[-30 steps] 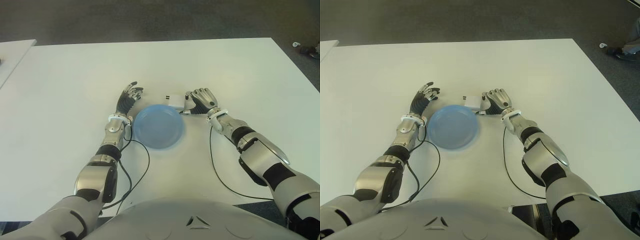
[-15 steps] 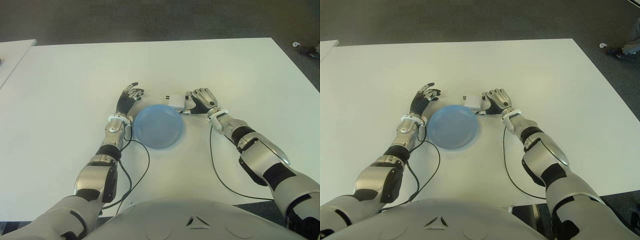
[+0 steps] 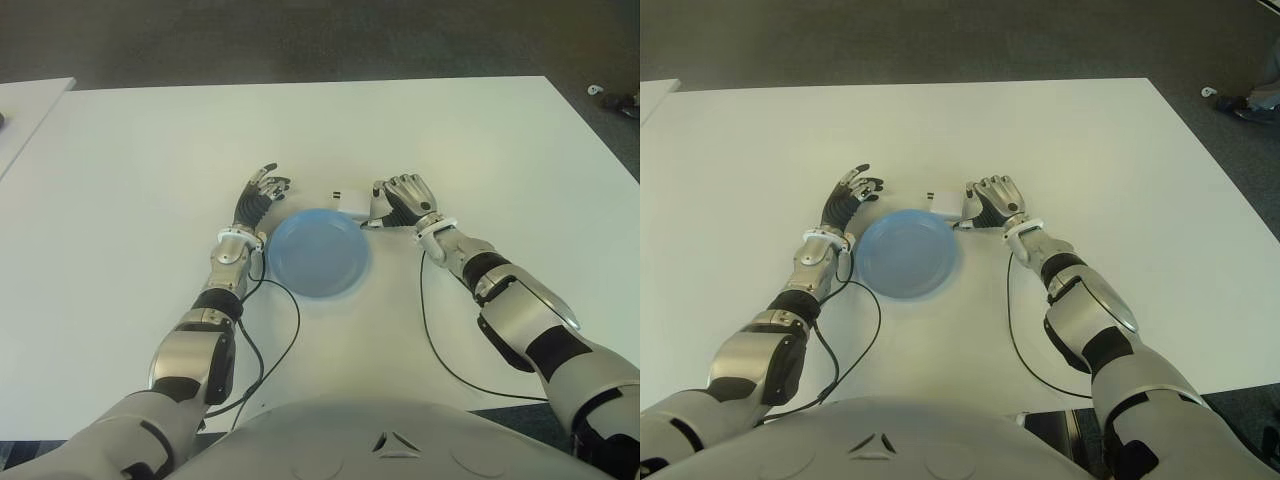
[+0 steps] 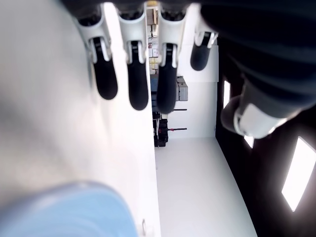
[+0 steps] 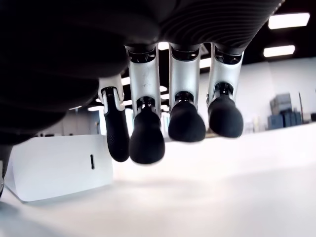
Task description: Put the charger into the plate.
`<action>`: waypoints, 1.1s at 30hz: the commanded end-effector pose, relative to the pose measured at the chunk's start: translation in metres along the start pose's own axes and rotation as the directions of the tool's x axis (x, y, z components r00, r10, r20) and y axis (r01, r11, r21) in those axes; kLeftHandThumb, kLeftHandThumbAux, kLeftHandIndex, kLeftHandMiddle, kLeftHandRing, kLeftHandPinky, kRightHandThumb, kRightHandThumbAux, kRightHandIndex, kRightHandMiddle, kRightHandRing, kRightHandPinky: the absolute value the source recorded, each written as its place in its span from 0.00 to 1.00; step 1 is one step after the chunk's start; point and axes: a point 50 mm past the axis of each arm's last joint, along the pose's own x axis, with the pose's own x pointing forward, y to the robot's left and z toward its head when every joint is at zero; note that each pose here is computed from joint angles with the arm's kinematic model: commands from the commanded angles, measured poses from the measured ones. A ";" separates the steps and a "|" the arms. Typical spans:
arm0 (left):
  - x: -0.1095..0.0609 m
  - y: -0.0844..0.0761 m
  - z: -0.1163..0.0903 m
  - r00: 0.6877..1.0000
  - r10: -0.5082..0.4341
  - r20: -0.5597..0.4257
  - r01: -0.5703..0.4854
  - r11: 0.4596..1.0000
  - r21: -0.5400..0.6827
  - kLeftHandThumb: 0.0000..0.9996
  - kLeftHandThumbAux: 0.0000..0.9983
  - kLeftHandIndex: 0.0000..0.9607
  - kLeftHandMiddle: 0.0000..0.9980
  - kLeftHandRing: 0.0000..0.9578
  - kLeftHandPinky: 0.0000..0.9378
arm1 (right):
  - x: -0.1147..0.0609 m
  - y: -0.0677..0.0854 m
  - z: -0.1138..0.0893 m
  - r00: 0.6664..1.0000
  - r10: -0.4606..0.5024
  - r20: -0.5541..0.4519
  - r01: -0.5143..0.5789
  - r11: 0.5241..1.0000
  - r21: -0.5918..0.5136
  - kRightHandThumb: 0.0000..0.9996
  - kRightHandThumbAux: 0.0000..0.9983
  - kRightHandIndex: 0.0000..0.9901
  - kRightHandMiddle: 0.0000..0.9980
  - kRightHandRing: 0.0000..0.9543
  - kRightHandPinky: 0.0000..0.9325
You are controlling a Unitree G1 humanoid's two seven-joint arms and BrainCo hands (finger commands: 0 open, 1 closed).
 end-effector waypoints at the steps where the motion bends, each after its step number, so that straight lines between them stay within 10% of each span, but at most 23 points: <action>1: -0.012 -0.004 -0.025 0.991 -0.027 -0.130 0.026 1.000 -0.012 0.00 0.54 0.15 0.33 0.34 0.33 | -0.009 0.010 -0.009 0.993 0.112 -0.028 -0.115 0.987 -0.111 0.64 0.64 0.37 0.29 0.24 0.21; 6: -0.012 -0.004 -0.026 0.990 -0.031 -0.135 0.029 0.999 -0.018 0.00 0.53 0.15 0.33 0.33 0.33 | -0.010 0.015 -0.010 0.984 0.165 -0.061 -0.173 0.972 -0.160 0.42 0.33 0.10 0.05 0.03 0.03; 12: -0.012 -0.003 -0.026 0.990 -0.044 -0.137 0.040 0.999 -0.031 0.00 0.53 0.15 0.34 0.33 0.33 | -0.011 0.020 -0.010 0.975 0.189 -0.116 -0.209 0.960 -0.185 0.35 0.13 0.01 0.00 0.00 0.00; 33: -0.013 -0.004 -0.027 0.989 -0.061 -0.134 0.056 0.998 -0.039 0.00 0.55 0.15 0.34 0.34 0.33 | -0.008 0.021 -0.007 0.968 0.222 -0.119 -0.243 0.946 -0.216 0.31 0.10 0.00 0.00 0.00 0.00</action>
